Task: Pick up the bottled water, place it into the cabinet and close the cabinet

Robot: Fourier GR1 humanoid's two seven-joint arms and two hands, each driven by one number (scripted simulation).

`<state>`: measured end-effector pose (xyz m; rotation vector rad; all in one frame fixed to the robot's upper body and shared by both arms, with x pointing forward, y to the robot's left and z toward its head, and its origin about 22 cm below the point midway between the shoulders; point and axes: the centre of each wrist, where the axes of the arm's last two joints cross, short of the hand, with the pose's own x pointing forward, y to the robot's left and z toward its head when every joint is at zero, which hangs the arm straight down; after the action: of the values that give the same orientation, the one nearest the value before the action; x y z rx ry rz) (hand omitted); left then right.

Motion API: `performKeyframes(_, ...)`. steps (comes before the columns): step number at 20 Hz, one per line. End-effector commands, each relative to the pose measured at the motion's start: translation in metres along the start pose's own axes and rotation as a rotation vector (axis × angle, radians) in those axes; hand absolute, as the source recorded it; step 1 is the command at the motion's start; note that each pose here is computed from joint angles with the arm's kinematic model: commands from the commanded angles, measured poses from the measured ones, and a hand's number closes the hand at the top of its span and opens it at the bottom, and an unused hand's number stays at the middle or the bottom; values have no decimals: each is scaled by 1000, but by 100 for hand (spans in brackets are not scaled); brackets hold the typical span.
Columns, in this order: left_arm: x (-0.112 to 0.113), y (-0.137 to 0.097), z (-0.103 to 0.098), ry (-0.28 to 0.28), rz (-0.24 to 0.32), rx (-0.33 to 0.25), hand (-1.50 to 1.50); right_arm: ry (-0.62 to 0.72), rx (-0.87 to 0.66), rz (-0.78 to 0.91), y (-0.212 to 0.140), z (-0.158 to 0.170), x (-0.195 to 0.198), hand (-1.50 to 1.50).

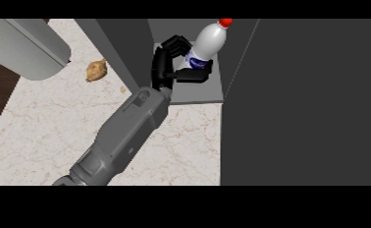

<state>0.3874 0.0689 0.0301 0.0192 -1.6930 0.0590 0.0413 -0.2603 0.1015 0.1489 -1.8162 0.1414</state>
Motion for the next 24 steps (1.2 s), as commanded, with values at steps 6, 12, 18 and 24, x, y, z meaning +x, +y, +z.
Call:
performKeyframes(6, -13, 23, -26, 23, -267, 96, 150, -49, 10, -62, -4, 0, 14, -150)
performKeyframes(12, -17, 50, -36, 60, -219, 219, 150, -49, 26, -69, -7, -1, -8, -150)
performKeyframes(18, -8, 41, -43, -12, -343, 230, -150, -57, 38, -49, -8, -4, 9, -150)
performKeyframes(24, 2, 71, -56, -66, -436, 273, -150, -65, 52, -57, -16, 1, 1, -150)
